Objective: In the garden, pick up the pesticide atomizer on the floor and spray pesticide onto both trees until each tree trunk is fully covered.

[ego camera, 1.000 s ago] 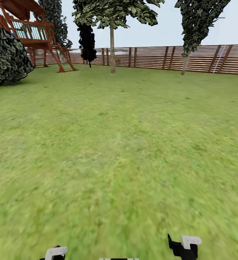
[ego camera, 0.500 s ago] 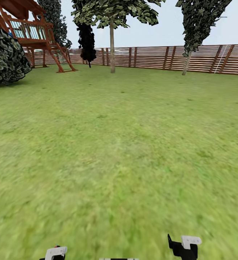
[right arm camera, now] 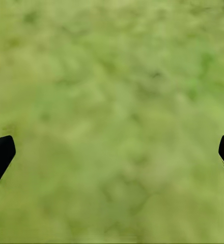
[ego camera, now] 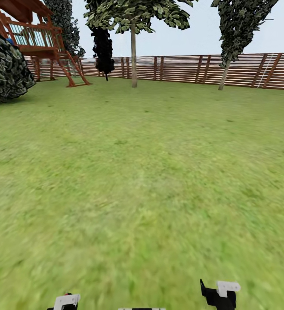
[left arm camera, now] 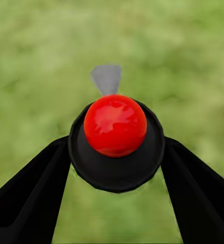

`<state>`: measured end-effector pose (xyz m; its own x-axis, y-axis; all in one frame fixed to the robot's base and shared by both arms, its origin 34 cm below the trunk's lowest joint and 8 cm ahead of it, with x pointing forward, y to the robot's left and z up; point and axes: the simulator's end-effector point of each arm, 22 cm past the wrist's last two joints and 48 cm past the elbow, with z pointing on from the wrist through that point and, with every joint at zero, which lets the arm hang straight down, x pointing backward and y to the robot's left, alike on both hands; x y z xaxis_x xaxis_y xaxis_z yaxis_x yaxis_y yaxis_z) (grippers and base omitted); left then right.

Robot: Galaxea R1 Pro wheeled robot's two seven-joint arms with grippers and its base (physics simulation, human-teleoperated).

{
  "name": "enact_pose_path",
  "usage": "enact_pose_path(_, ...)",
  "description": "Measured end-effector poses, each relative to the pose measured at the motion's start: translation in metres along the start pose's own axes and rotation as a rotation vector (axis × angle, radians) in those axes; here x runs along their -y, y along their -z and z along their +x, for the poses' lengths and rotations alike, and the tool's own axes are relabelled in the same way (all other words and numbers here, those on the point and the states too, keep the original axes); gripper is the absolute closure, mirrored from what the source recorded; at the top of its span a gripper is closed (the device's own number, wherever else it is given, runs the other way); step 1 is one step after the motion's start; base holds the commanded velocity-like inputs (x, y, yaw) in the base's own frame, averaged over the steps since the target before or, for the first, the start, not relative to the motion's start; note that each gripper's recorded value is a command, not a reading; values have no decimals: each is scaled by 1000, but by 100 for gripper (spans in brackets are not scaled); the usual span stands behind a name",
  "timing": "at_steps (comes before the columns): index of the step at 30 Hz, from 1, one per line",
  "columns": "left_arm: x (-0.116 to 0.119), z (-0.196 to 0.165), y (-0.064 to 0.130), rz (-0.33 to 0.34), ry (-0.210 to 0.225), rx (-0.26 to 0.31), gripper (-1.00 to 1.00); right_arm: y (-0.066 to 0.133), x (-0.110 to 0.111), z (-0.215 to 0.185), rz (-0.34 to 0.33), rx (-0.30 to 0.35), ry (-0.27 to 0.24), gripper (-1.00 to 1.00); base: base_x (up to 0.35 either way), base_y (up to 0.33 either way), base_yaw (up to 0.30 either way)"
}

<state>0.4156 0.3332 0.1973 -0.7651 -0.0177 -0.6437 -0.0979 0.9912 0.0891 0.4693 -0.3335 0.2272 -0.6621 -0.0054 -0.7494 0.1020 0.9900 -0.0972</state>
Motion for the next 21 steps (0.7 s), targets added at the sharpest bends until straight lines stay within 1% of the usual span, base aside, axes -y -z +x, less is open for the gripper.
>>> enact_pose_path(14, 0, -1, 0, 0, 0, 1, 100, 0, 0, -1, -1, 2, 0, -100, 339, 0, 0)
enact_pose_path(21, 0, -4, 0, -1, 1, 9, 100, 0, 0, -4, -2, 9, -1, -100, 339, 0, 122)
